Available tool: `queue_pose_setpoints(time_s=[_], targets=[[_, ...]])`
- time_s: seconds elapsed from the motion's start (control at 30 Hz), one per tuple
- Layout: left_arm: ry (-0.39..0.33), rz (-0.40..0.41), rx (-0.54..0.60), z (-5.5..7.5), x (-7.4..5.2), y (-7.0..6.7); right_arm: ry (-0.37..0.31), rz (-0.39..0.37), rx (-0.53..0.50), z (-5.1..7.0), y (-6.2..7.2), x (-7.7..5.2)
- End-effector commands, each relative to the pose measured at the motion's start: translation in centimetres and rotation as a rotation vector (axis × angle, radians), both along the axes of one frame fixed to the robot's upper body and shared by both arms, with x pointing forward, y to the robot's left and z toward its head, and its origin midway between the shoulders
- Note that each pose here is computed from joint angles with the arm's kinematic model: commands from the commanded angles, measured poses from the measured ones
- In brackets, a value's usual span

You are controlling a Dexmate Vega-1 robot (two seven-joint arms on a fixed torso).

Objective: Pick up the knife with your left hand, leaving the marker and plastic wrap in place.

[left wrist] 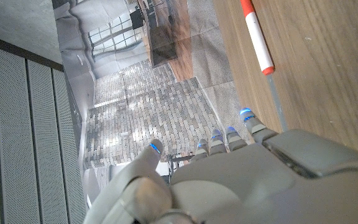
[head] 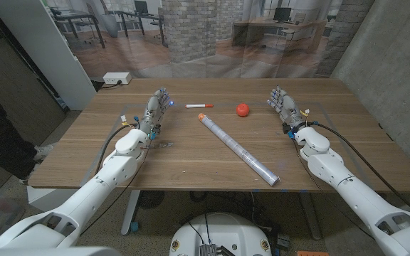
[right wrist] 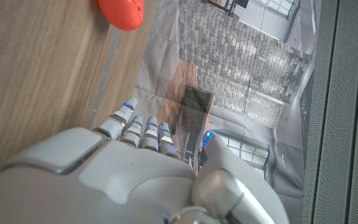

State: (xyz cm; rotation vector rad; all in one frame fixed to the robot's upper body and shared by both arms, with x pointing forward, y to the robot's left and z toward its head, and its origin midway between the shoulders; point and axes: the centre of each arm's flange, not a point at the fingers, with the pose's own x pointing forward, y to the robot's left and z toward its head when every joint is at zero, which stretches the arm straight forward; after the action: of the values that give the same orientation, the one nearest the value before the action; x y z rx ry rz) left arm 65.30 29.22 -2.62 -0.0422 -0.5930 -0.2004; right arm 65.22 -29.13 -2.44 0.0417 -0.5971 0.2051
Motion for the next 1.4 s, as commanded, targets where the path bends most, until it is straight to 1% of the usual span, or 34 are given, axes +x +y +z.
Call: queue_pose_setpoints(time_s=[0.03,0.23,0.53,0.77,1.07,1.4], targets=[[-0.001,0.006,0.003,0.0,0.1,0.2,0.004,-0.01,0.011,0.0,-0.5,-0.1],[-0.007,0.022,0.021,0.3,0.0,0.4,-0.005,-0.007,0.012,0.3,-0.5,-0.1],[-0.003,0.063,0.077,0.6,-0.3,0.5,-0.014,-0.011,0.013,0.4,-0.6,-0.4],[0.005,0.1,0.137,1.1,-1.0,0.6,-0.024,-0.02,0.014,0.4,-1.1,-1.1],[0.008,0.116,0.194,1.6,-1.6,0.6,-0.033,-0.031,0.018,0.3,-1.6,-1.9],[0.012,0.145,0.288,2.2,-2.6,0.8,-0.045,-0.041,0.022,0.2,-2.1,-2.6]])
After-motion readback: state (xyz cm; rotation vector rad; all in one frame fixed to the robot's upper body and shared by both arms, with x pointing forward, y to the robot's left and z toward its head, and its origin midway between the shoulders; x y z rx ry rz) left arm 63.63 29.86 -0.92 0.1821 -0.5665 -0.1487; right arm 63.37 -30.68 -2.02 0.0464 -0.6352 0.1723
